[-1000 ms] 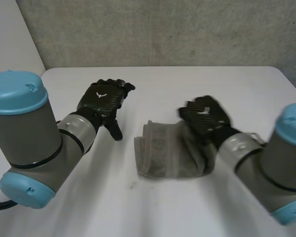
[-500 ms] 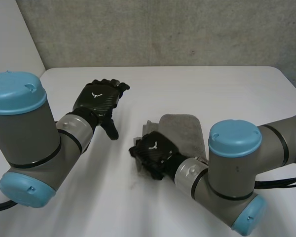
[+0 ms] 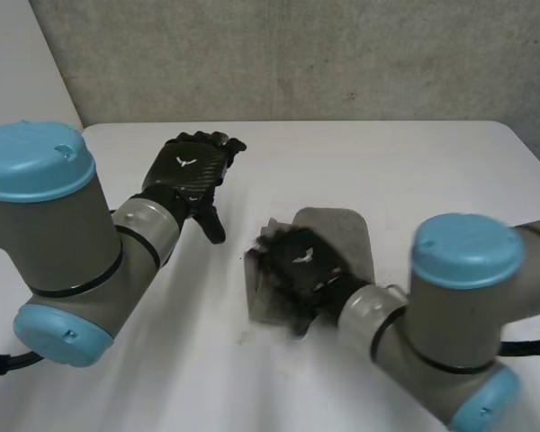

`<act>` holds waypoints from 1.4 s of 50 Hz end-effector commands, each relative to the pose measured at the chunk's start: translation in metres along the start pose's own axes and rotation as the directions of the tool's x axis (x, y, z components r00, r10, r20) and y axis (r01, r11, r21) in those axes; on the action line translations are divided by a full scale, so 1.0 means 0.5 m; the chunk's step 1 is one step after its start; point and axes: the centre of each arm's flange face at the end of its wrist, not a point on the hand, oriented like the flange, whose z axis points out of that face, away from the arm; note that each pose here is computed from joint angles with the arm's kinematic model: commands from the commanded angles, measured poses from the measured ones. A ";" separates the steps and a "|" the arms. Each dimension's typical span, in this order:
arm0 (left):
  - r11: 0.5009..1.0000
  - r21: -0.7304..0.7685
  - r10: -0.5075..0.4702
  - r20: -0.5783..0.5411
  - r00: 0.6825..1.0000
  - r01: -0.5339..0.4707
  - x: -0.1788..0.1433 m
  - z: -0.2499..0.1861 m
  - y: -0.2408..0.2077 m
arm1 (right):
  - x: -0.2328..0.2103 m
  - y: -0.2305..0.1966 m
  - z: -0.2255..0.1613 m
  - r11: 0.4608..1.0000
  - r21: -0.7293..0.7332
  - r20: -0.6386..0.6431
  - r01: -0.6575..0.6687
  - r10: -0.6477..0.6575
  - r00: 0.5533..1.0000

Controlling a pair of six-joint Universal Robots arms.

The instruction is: Fold the towel.

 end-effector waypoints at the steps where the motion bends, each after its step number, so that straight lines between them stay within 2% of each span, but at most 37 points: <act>1: 1.000 0.023 0.010 -0.057 0.998 -0.008 0.046 0.029 -0.003 | 0.110 0.024 -0.067 0.992 -0.079 -0.226 -0.099 0.079 0.971; 8: 1.000 0.021 0.016 -0.104 0.994 -0.014 0.087 0.053 0.012 | 0.134 0.038 -0.128 0.973 -0.130 -0.271 -0.189 0.149 0.951; 11: 1.000 0.014 0.020 -0.146 0.989 -0.018 0.115 0.061 0.026 | 0.148 0.047 -0.146 0.966 -0.129 -0.276 -0.224 0.182 0.944; 13: 1.000 0.003 0.020 -0.220 0.975 -0.020 0.152 0.063 0.044 | 0.170 0.049 -0.157 0.964 -0.105 -0.290 -0.243 0.204 0.935; 18: 0.997 -0.061 0.017 -0.278 0.961 -0.036 0.185 0.061 0.082 | 0.210 0.054 -0.163 0.958 -0.081 -0.327 -0.276 0.236 0.915; 30: 0.985 -0.161 0.010 -0.287 0.958 -0.058 0.194 0.061 0.145 | 0.255 0.064 -0.121 0.964 -0.061 -0.351 -0.258 0.221 0.910; 35: 0.976 -0.204 0.020 -0.242 0.970 -0.071 0.186 0.056 0.170 | 0.277 0.065 -0.098 0.965 -0.064 -0.382 -0.254 0.212 0.900; 41: 0.967 -0.238 0.069 -0.077 0.995 -0.085 0.151 0.041 0.175 | 0.233 0.041 -0.044 0.976 -0.071 -0.353 -0.205 0.168 0.920; 45: 0.967 -0.243 0.090 0.015 0.996 -0.083 0.127 0.017 0.160 | 0.200 0.043 -0.002 0.964 -0.082 -0.321 -0.251 0.213 0.923; 50: 0.964 -0.251 0.097 0.008 0.995 -0.092 0.130 -0.013 0.159 | 0.164 0.046 0.040 0.942 -0.099 -0.263 -0.322 0.287 0.921; 56: 0.963 -0.251 0.100 -0.001 0.995 -0.097 0.135 -0.036 0.169 | 0.135 0.032 0.069 0.936 -0.111 -0.221 -0.334 0.305 0.926; 70: 0.970 -0.222 0.103 -0.001 0.995 -0.101 0.140 -0.032 0.171 | 0.132 0.024 0.055 0.915 -0.131 -0.228 -0.381 0.346 0.910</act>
